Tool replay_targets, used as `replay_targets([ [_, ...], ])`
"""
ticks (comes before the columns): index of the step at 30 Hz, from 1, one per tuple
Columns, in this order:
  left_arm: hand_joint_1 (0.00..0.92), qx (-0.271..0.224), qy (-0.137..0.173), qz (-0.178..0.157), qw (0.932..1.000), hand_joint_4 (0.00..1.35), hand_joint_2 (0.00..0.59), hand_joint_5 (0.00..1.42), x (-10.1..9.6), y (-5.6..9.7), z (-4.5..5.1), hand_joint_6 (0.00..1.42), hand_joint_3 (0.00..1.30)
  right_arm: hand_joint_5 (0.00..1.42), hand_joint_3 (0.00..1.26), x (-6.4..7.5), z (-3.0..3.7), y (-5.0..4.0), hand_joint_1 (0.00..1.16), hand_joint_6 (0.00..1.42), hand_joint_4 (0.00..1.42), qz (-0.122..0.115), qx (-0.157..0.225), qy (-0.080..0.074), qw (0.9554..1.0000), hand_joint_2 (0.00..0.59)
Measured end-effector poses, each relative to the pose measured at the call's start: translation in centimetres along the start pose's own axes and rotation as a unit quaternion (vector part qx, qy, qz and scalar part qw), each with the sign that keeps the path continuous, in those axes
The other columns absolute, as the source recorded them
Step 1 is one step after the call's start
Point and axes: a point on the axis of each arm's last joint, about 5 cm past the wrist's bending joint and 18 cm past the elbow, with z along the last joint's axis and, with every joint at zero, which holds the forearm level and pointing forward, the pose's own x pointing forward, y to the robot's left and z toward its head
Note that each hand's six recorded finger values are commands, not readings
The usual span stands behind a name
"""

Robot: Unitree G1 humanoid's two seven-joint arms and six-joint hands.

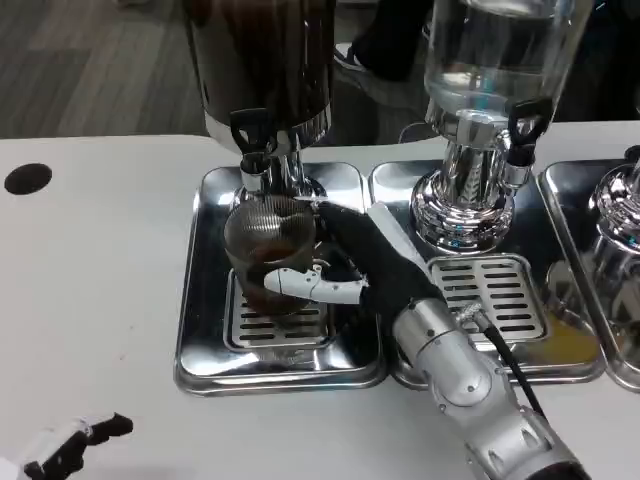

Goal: Grasp the cup under the faucet to collect the drink, then remove the cup.

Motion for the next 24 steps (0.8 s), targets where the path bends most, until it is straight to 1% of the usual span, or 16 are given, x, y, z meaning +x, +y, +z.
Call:
replay_targets([
  [11, 0.0, 0.0, -0.001, -0.001, 1.0, 0.37, 0.09, 0.44, 0.0, 0.0, 0.0, 0.56, 0.4, 0.3, 0.33, -0.1, -0.32, -0.26, 0.7, 0.12, 0.34, 0.005, 0.006, -0.006, 1.0, 0.097],
  [15, 0.0, 0.0, -0.005, -0.002, 1.0, 0.37, 0.091, 0.44, 0.7, 0.0, -0.1, 0.56, 0.4, 0.31, 0.34, -0.1, -0.44, -0.41, 0.7, 0.12, 0.35, 0.004, 0.007, -0.007, 0.9999, 0.094],
  [18, 0.0, 0.0, -0.003, -0.005, 1.0, 0.38, 0.092, 0.44, 0.7, -0.1, -0.18, 0.56, 0.4, 0.31, 0.34, -0.2, -0.55, -0.69, 0.7, 0.12, 0.35, 0.004, 0.005, -0.01, 0.9999, 0.094],
  [24, 0.0, -0.002, -0.009, -0.004, 0.9999, 0.38, 0.092, 0.44, 1.4, -0.2, -0.15, 0.56, 0.4, 0.32, 0.34, -0.7, -1.0, -1.72, 0.7, 0.14, 0.35, -0.005, 0.002, -0.01, 0.9999, 0.093],
])
